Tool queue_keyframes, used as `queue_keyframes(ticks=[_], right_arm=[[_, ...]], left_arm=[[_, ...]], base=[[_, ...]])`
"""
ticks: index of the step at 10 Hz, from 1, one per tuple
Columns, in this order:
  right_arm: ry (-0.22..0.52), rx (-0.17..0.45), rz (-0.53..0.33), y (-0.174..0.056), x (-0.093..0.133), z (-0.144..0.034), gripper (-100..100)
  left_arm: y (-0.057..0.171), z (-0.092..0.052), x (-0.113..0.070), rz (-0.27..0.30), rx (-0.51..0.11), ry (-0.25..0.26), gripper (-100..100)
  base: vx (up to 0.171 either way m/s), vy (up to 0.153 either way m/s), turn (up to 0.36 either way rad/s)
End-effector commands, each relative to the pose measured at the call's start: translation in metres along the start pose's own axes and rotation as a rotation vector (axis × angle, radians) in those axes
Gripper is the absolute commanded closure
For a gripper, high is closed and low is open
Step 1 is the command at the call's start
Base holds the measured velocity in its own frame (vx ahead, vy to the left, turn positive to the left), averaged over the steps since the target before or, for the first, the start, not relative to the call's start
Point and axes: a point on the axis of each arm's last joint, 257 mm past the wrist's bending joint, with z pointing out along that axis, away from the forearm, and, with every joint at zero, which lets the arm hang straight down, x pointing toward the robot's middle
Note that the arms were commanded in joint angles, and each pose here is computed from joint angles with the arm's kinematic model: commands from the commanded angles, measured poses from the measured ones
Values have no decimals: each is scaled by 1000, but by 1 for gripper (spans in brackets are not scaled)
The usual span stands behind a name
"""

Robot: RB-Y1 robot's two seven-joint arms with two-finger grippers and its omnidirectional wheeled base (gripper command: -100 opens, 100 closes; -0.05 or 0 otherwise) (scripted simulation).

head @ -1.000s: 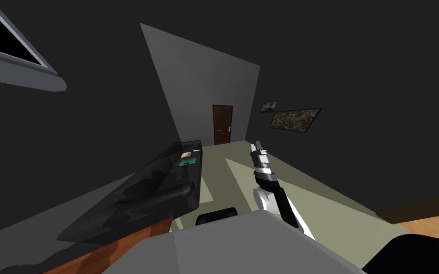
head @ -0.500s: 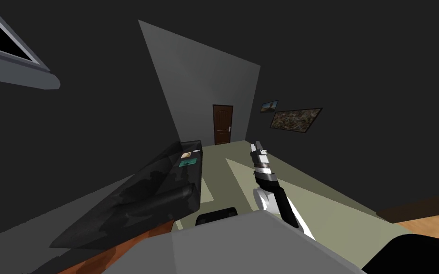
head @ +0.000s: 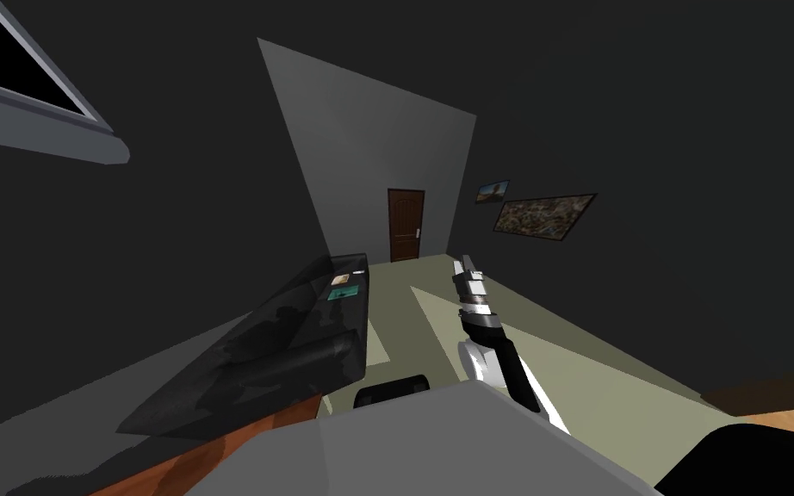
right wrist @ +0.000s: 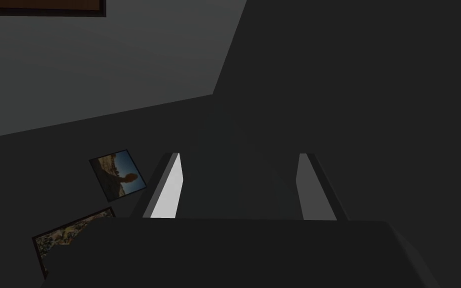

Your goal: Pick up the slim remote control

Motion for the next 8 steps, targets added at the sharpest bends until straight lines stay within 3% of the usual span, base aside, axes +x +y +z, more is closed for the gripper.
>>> queue_keyframes(ticks=[1, 3, 4, 8], right_arm=[[0, 0, 0, 0, 0, 0, 0], [0, 0, 0, 0, 0, 0, 0], [0, 0, 0, 0, 0, 0, 0], [0, 0, 0, 0, 0, 0, 0]], left_arm=[[13, 9, 8, 13, 1, 1, -100], [12, 7, 7, 9, 1, 1, -100], [12, 8, 7, 10, 2, 1, 100], [15, 8, 7, 7, -4, 0, 100]], base=[[-22, 104, 79], [-5, 47, 8], [0, 0, 0], [0, 0, 0]])
